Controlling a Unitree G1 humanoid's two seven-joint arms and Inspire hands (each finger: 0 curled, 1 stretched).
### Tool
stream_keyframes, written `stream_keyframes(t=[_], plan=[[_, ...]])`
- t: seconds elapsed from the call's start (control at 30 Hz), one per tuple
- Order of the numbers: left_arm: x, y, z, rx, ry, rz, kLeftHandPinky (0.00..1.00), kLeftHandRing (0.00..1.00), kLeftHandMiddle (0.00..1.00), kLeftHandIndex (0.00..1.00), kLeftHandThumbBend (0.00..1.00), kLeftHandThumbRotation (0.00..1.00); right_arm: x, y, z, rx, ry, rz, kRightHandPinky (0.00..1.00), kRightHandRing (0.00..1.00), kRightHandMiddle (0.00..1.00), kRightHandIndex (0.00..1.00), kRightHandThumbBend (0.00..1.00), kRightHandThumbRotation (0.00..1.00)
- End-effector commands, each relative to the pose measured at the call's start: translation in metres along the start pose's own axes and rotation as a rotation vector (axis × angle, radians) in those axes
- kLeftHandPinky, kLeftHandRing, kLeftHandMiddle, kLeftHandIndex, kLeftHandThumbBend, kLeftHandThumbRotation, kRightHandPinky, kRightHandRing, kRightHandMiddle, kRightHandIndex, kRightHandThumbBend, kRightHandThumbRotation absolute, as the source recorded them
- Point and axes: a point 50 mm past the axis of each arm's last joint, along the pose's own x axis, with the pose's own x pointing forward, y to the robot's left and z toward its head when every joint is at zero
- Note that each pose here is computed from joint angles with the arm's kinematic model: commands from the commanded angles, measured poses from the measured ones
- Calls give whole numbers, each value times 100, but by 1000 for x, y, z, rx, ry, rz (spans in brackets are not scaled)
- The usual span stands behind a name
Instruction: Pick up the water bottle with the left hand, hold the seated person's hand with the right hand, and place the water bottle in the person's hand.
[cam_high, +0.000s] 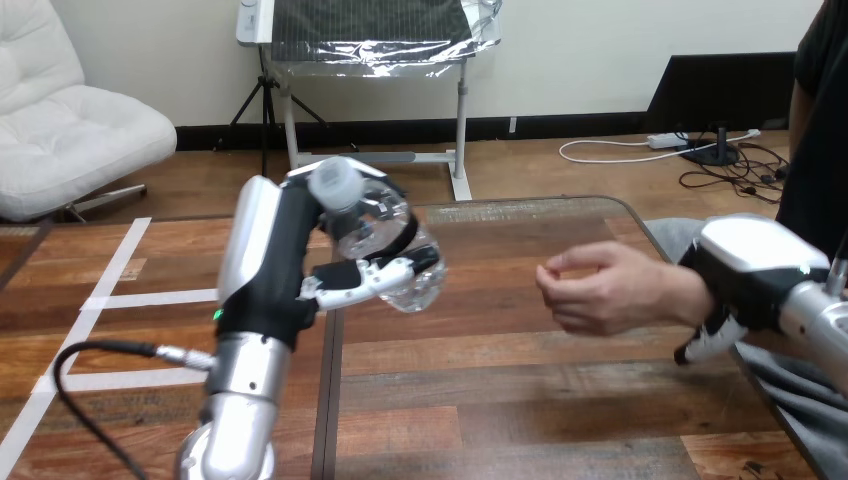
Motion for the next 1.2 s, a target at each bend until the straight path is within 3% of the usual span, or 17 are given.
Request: stream_keyframes(t=[0.0, 0.13, 0.43, 0.7, 1.17], plan=[[25, -1, 24, -8, -114, 12, 31, 34, 40, 51, 53, 0, -3, -51, 7, -21, -50, -162, 14, 22, 31, 36, 74, 0], [29, -6, 28, -16, -120, -2, 31, 34, 40, 51, 53, 0, -5, -57, 8, -34, -30, -155, 14, 22, 31, 35, 72, 0], [38, -16, 36, -36, -125, -45, 31, 34, 40, 51, 53, 0, -9, -68, 15, -39, -47, -178, 29, 27, 33, 36, 72, 0], [46, -27, 42, -46, -144, -73, 31, 34, 40, 50, 53, 0, -13, -75, 21, -42, -68, -208, 18, 23, 31, 36, 76, 0], [57, -46, 51, -56, -169, -113, 30, 34, 40, 50, 54, 0, -21, -88, 34, -69, -106, -254, 12, 19, 28, 34, 79, 0]])
